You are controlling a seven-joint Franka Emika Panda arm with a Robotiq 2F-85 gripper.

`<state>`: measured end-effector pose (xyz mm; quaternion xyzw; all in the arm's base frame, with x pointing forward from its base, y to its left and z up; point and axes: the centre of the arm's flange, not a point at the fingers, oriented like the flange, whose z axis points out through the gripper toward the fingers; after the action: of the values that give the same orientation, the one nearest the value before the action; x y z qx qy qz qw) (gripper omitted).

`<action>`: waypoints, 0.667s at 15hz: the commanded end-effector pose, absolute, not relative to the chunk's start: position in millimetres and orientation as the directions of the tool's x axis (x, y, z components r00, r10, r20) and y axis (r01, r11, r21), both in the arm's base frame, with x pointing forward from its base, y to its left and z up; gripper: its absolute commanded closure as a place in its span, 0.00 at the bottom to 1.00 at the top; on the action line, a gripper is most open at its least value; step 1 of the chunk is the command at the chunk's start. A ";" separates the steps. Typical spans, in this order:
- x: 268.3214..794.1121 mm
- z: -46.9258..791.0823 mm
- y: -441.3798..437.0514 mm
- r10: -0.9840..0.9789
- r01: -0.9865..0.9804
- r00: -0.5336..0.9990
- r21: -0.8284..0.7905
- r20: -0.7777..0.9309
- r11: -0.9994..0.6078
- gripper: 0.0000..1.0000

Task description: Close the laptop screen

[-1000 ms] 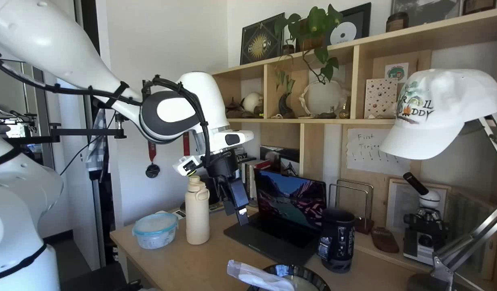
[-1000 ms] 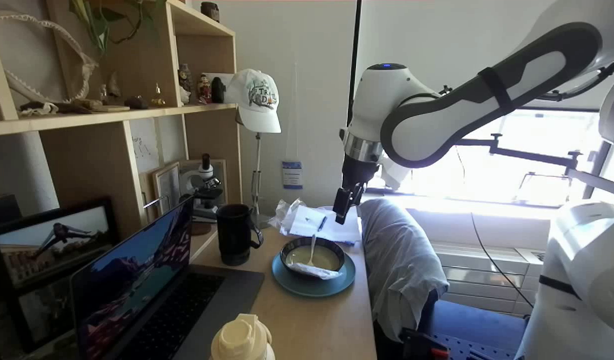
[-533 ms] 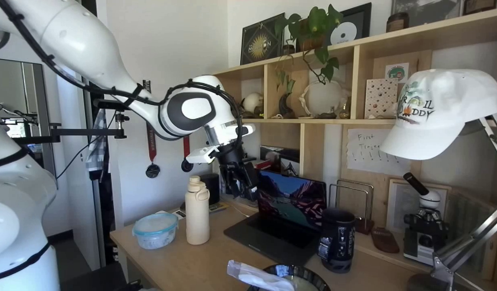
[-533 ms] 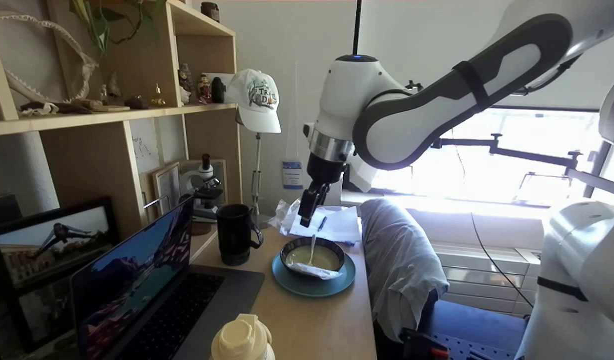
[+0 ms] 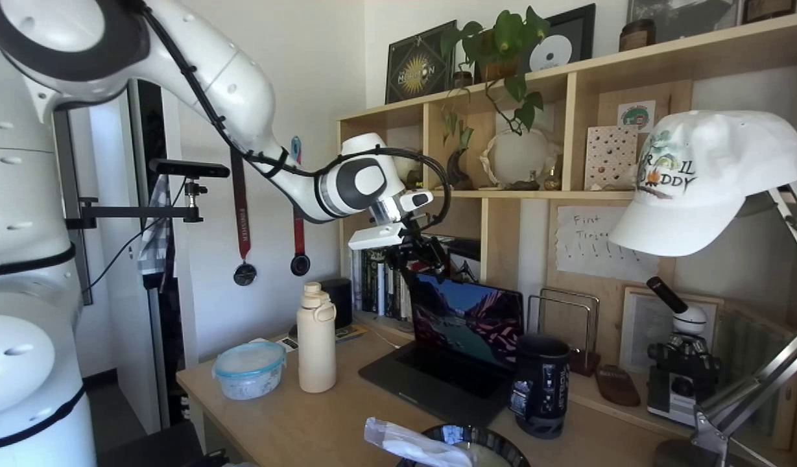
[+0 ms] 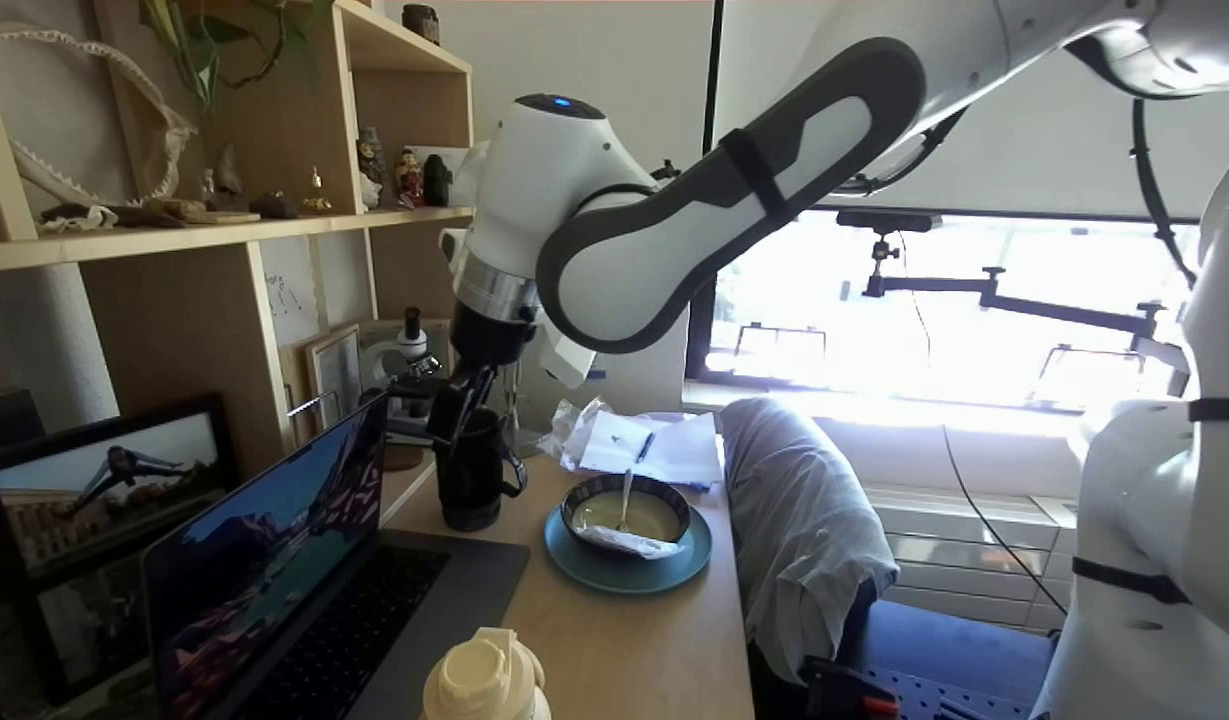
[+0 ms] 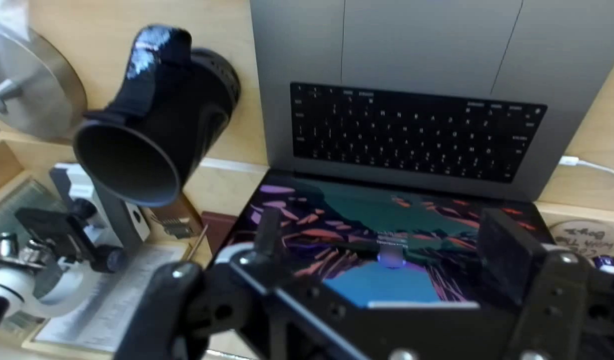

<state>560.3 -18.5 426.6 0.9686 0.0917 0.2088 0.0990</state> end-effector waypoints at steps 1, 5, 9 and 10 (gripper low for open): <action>621.8 433.4 -4.7 0.293 0.208 0.847 0.231 0.443 -0.950 0.00; 660.1 440.0 22.1 0.331 0.245 0.786 0.227 0.523 -0.942 0.00; 686.8 439.2 42.2 0.313 0.234 0.730 0.208 0.608 -0.950 0.00; 691.2 436.3 45.3 0.310 0.235 0.723 0.202 0.618 -0.951 0.00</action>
<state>666.4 36.8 438.6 0.9344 0.1452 0.3180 0.0679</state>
